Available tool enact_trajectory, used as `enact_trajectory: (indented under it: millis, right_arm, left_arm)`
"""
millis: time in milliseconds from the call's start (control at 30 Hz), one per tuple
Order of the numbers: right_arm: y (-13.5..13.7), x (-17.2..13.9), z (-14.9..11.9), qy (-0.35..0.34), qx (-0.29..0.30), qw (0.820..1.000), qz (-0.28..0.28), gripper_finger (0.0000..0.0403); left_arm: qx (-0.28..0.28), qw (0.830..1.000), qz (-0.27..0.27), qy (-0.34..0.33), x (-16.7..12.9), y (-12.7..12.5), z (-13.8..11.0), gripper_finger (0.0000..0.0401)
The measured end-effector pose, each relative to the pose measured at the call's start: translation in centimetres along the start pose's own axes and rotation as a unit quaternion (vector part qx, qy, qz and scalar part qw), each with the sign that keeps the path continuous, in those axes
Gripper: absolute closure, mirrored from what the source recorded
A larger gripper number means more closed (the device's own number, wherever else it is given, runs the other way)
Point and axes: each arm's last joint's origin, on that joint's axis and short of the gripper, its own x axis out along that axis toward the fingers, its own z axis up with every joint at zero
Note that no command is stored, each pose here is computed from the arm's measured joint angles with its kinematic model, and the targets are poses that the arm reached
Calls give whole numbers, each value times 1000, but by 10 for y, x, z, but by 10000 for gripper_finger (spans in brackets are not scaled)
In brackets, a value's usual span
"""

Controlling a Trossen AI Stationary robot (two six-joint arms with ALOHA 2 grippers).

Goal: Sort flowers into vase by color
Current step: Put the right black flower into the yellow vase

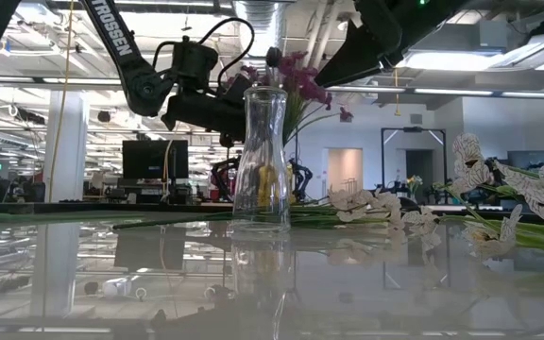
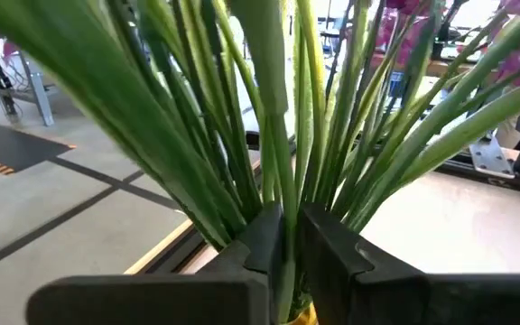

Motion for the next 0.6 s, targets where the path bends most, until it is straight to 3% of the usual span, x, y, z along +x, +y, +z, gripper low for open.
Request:
enact_trajectory:
  millis: [267, 600]
  right_arm:
    - [0, 0, 0, 0, -2, 1000, 0, 189]
    - [-1, 1, 0, 2, -9, 1000, -3, 189]
  left_arm:
    - [21, 999, -24, 15, -2, -1, 2, 320]
    - [78, 996, -27, 37, -24, -3, 37, 297]
